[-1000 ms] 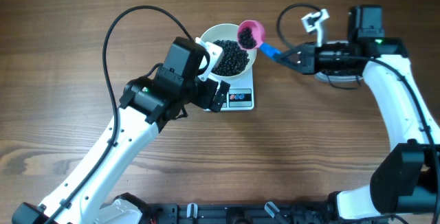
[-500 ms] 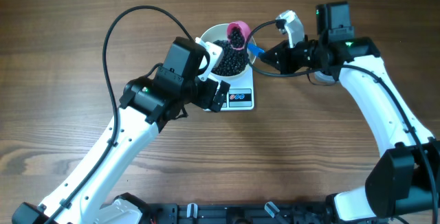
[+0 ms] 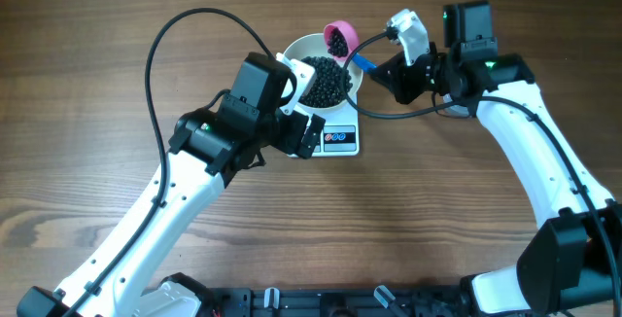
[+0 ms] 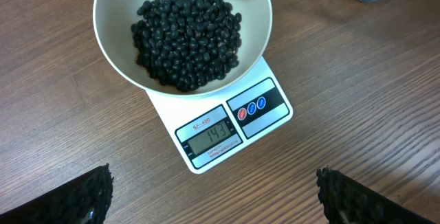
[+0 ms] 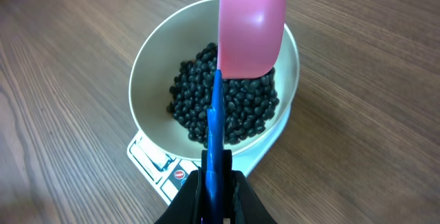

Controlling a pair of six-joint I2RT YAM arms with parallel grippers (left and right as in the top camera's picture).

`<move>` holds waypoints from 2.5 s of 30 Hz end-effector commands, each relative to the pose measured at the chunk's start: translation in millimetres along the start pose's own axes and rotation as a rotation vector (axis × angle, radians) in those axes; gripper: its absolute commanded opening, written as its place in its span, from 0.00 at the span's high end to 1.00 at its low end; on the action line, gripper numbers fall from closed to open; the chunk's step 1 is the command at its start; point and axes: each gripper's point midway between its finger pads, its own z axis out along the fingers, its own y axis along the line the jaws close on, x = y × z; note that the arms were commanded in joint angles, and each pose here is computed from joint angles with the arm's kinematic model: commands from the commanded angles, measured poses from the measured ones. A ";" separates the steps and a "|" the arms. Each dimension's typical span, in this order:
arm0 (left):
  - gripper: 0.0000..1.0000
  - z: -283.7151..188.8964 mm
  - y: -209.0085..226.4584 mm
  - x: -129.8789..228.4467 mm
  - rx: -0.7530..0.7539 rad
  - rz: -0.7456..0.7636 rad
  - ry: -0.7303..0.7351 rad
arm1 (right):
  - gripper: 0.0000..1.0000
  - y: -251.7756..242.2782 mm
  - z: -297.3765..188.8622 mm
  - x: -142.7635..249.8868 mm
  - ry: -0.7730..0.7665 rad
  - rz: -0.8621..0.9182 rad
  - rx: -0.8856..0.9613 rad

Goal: Scoop item into bowl and weigh 150g on scale
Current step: 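Tilt the scoop over the bowl to pour beans in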

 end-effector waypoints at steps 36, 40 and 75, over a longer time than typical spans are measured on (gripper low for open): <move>0.00 3.6 -3.8 3.7 0.017 0.018 0.014 | 0.96 8.0 -7.5 -14.6 -0.043 -0.127 0.011; 0.00 3.6 -3.8 3.7 0.017 0.018 0.014 | 0.96 11.5 -7.5 -15.4 -0.049 -0.169 -0.008; 0.00 3.5 -5.6 3.6 0.020 0.022 0.014 | 0.95 19.0 -5.4 -16.5 -0.060 -0.080 -0.063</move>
